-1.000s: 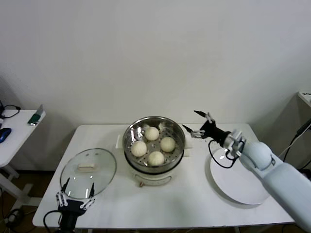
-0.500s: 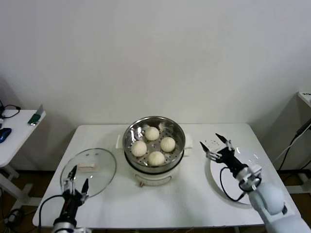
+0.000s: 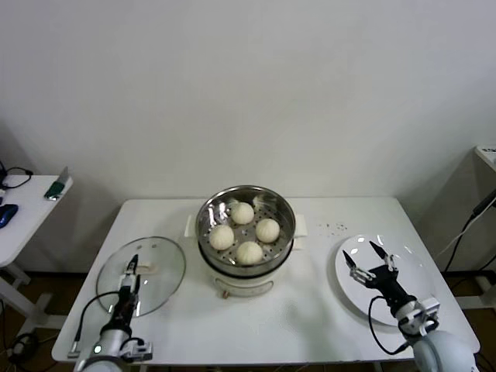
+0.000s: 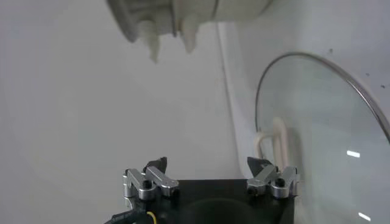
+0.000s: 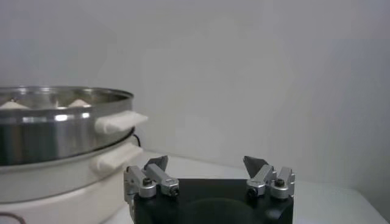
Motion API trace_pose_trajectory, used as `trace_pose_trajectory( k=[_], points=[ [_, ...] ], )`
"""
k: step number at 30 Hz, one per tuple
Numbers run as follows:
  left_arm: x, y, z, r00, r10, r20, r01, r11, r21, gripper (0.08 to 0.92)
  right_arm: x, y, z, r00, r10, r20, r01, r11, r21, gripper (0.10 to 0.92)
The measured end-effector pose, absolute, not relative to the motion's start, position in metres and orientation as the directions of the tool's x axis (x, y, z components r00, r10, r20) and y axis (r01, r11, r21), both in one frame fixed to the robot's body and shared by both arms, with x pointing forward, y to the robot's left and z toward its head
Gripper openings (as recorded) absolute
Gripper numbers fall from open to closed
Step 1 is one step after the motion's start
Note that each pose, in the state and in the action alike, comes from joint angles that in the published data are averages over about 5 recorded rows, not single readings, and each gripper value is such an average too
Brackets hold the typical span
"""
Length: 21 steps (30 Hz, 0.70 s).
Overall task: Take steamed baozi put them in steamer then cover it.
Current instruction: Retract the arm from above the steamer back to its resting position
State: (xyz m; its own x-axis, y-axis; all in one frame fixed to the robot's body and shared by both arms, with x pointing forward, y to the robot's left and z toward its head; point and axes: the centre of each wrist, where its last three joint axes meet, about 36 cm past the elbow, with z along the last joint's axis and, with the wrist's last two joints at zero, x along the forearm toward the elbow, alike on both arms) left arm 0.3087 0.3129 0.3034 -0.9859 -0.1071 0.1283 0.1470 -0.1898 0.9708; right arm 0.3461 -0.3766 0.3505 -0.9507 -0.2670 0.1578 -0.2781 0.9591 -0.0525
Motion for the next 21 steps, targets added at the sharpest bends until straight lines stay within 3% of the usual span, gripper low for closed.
trace_pose_trajectory(
  k=[11, 21],
  points=[
    [0.351, 0.323, 0.274, -0.983, -0.118, 0.140, 0.164, -0.237, 0.957, 0.823, 0.333, -0.378, 0.340, -0.956, -0.233, 0.176, -0.246, 0.968, -0.053, 0.823],
    [0.376, 0.340, 0.263, -0.979, -0.147, 0.139, 0.173, -0.254, 0.952, 0.823, 0.325, -0.377, 0.330, -0.955, -0.230, 0.187, -0.245, 0.968, -0.058, 0.823]
  ],
)
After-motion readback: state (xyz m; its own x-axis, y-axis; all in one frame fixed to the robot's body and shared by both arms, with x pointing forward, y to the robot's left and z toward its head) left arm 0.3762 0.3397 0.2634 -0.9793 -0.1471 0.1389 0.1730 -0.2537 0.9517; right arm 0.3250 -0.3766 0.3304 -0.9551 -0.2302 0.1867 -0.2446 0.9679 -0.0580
